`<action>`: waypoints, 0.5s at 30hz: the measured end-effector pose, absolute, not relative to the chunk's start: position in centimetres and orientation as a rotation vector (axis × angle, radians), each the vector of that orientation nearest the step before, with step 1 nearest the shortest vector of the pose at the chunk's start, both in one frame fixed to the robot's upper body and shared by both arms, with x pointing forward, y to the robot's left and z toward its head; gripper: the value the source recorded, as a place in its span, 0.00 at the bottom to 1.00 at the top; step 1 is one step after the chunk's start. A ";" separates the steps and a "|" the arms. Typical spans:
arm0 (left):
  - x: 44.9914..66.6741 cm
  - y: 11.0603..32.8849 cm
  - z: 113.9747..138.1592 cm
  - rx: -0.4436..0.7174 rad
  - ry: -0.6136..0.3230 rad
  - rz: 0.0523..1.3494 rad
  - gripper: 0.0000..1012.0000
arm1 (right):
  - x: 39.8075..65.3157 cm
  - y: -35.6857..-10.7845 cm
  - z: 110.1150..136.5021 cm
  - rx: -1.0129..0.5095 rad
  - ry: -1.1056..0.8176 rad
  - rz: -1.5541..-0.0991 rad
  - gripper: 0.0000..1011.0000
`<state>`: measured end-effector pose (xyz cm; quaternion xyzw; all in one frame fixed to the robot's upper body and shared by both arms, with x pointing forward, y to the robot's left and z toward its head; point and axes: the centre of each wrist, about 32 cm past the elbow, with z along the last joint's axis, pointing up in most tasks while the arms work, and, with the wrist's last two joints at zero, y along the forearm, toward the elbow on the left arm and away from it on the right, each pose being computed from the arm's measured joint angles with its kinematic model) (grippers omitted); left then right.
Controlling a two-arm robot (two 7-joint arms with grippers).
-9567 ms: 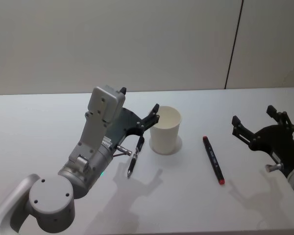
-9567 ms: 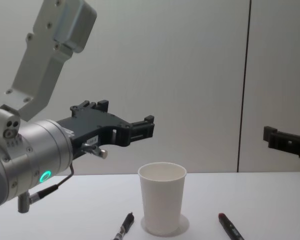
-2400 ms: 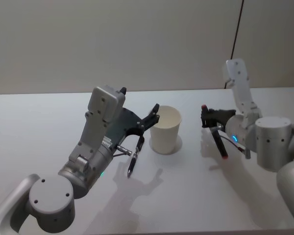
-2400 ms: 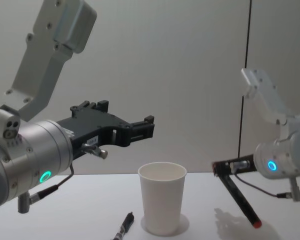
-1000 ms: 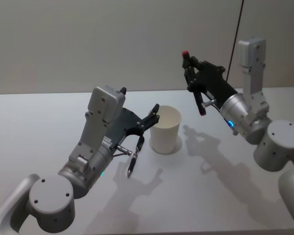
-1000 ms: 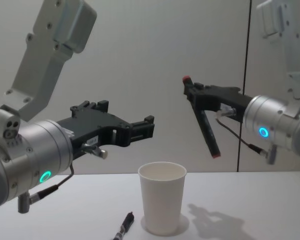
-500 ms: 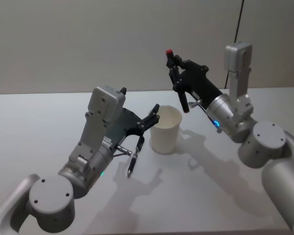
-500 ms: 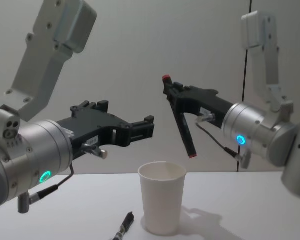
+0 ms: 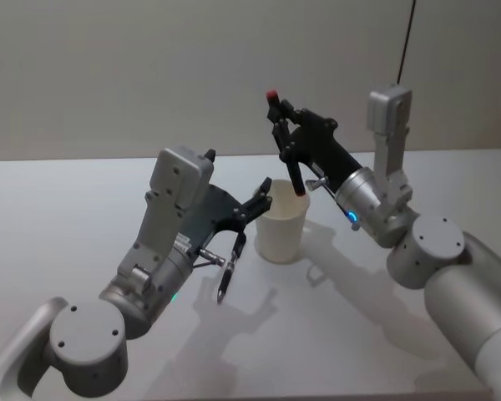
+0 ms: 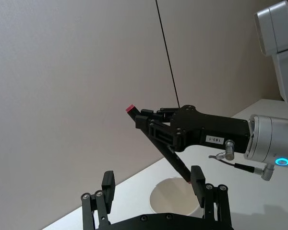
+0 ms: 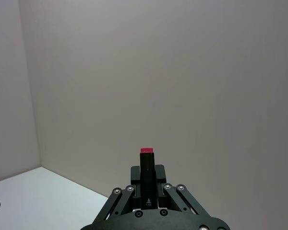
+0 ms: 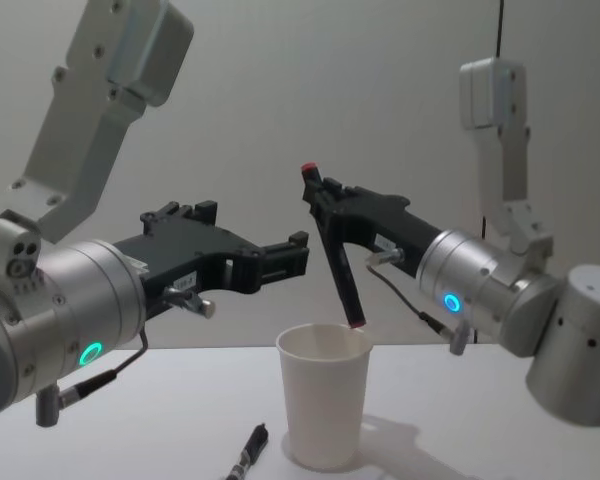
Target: Place the pen into the pen holder.
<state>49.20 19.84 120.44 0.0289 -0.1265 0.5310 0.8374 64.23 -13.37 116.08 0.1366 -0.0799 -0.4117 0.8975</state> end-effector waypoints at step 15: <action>49.2 19.8 120.4 0.061 -0.268 1.124 0.99 | 64.5 -12.9 114.3 0.306 -0.185 -0.831 0.16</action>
